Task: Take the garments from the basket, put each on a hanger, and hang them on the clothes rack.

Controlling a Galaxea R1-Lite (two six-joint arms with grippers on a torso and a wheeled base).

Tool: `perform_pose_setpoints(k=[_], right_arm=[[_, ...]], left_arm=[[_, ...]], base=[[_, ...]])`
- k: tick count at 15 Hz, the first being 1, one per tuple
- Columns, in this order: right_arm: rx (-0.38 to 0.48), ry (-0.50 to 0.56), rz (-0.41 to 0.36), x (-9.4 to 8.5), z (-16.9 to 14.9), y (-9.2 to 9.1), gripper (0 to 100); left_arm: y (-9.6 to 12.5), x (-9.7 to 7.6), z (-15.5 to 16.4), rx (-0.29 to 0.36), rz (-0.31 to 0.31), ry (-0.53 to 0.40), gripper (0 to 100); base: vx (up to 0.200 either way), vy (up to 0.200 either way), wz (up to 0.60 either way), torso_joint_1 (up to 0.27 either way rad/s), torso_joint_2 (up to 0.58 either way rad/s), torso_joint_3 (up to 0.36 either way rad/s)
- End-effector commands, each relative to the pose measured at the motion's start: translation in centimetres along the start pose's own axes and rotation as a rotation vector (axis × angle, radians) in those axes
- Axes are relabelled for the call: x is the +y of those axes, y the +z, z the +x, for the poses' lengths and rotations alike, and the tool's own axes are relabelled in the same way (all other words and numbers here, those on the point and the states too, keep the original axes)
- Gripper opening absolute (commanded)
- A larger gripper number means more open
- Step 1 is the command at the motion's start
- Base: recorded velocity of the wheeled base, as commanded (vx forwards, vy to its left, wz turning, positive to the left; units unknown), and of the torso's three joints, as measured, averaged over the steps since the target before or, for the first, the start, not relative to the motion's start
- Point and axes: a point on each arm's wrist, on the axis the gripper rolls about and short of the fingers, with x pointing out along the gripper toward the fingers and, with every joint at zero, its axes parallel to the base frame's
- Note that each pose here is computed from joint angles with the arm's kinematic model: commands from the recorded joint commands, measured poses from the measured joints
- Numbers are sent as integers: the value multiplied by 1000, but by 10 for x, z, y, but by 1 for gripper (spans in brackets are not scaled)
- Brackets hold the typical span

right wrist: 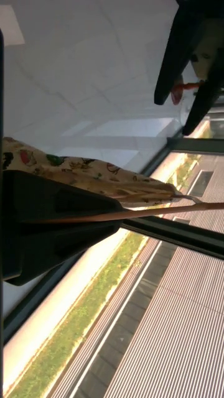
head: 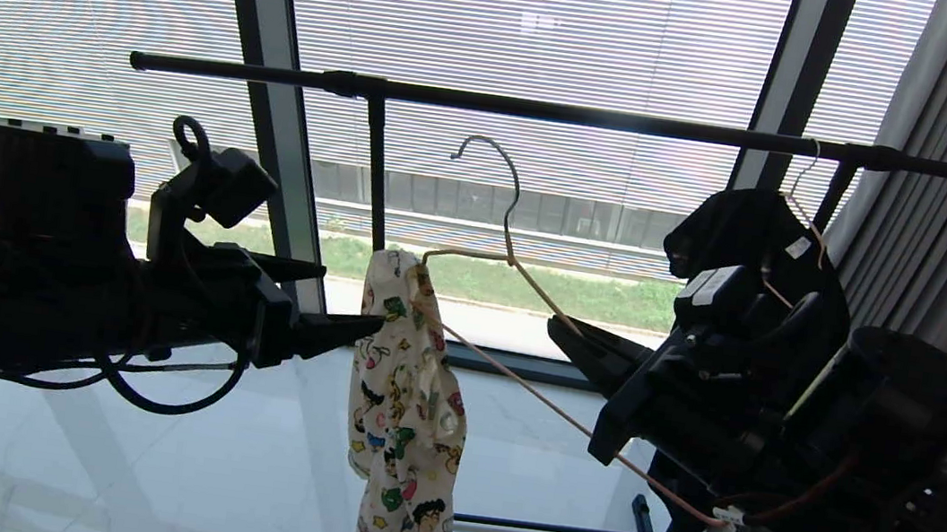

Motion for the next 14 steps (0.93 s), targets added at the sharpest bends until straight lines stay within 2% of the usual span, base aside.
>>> perform_pose_setpoints(k=[1,4,8,10,12,14], right_arm=[[-15,23,-5,8,-1,4,0],[-21,26,-8,9,-1,7,0],[-27,20,-10,9,-2,8,0],[-27,20,-10,9,-2,8,0],[-30,18,-11,8,-1,9,0],[-30,20,-11,8,-1,9,0]], left_arm=[[12,7,16,-8,-40,61,100],[7,1,35,35,-55,119,100],[2,11,58,2,-31,221,100],[1,12,59,7,-25,230,100],[-1,12,59,19,23,232,100],[0,13,60,18,40,232,100]], base=[[0,0,0,0,0,0],[0,0,0,0,0,0],[0,0,0,0,0,0],[0,0,0,0,0,0],[0,0,0,0,0,0],[0,0,0,0,0,0]])
